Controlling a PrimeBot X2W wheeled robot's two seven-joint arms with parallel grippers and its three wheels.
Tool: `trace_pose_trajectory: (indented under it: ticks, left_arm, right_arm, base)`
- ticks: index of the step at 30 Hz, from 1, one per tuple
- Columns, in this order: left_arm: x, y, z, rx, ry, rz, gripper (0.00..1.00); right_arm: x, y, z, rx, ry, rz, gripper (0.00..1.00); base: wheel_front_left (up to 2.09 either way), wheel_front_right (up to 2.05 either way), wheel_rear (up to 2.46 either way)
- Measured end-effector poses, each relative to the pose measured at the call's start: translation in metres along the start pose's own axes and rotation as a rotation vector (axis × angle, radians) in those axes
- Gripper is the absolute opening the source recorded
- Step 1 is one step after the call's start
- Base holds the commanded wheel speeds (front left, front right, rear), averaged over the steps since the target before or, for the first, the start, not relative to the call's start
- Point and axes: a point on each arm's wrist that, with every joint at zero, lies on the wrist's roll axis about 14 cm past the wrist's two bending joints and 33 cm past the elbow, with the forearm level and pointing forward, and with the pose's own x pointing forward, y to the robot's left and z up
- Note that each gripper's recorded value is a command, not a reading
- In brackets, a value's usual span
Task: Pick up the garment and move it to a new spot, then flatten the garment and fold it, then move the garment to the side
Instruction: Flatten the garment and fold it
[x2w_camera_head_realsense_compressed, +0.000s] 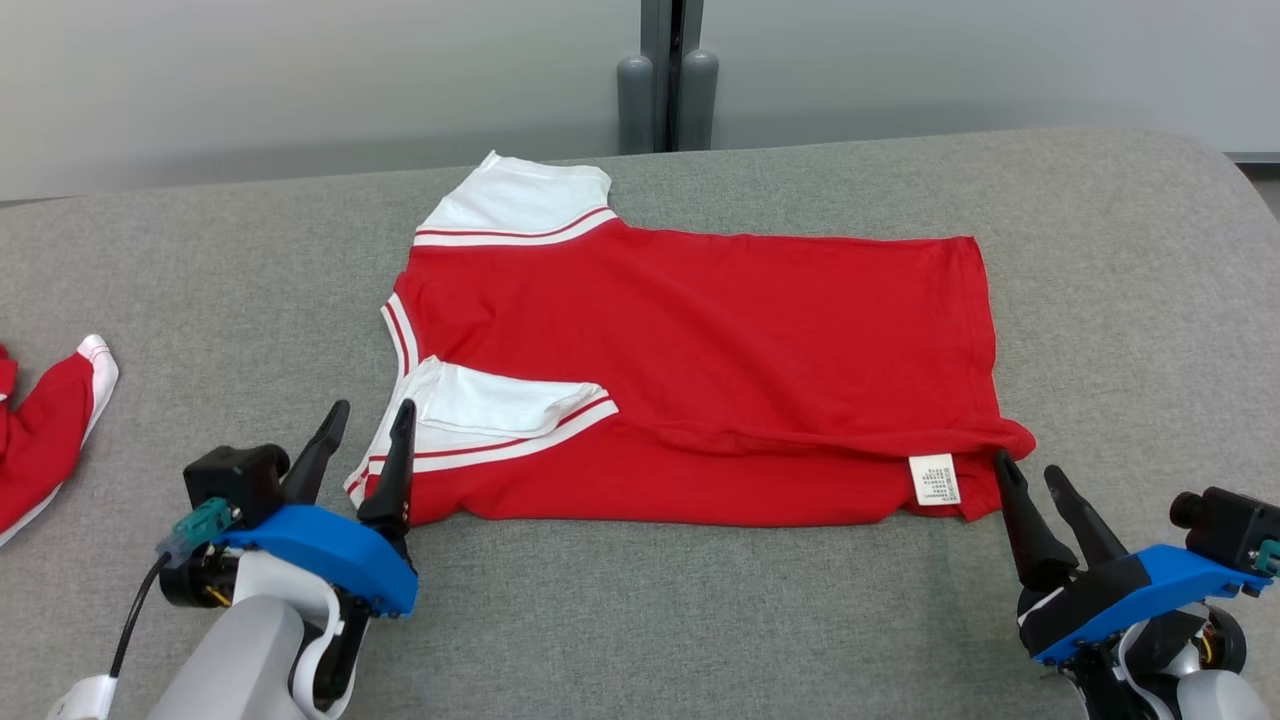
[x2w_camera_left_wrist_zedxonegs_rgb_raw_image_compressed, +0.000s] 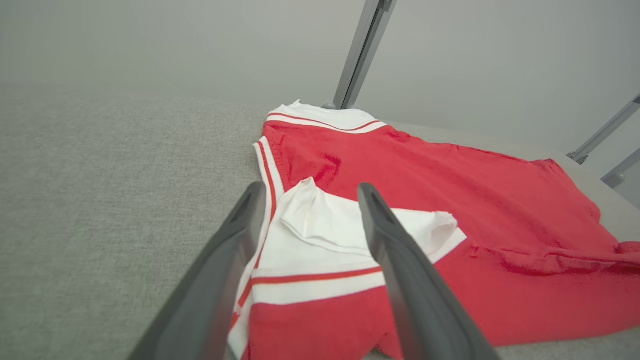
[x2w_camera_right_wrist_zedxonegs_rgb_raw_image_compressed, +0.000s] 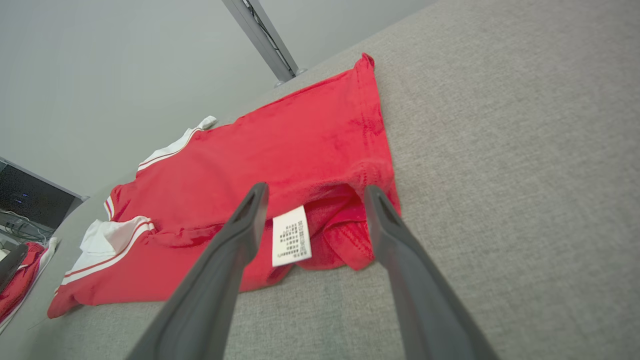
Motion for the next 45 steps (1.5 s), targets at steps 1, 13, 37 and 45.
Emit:
trace_pose_trajectory:
  ticks: [1, 13, 37, 45]
  left_arm:
    - [-0.004, 0.004, -0.004, 0.003, 0.01, 0.008, 1.0]
    - [-0.022, 0.023, -0.05, 0.006, 0.172, 0.061, 1.0]
    - [-0.022, 0.021, -0.046, -0.056, 0.132, 0.089, 0.0]
    - [-0.066, 0.016, -0.035, -0.102, 0.035, 0.12, 0.0]
  right_arm:
    - [0.0, -0.001, -0.001, -0.013, 0.01, -0.004, 1.0]
    - [0.011, -0.018, -0.034, -0.15, 0.152, -0.051, 1.0]
    - [0.035, -0.004, -0.044, -0.251, 0.133, 0.005, 0.0]
    - [-0.002, 0.014, -0.039, -0.224, 0.065, 0.084, 0.0]
  base:
    - [0.0, 0.0, 0.0]
    - [0.0, 0.0, 0.0]
    - [0.0, 0.0, 0.0]
    - [0.0, 0.0, 0.0]
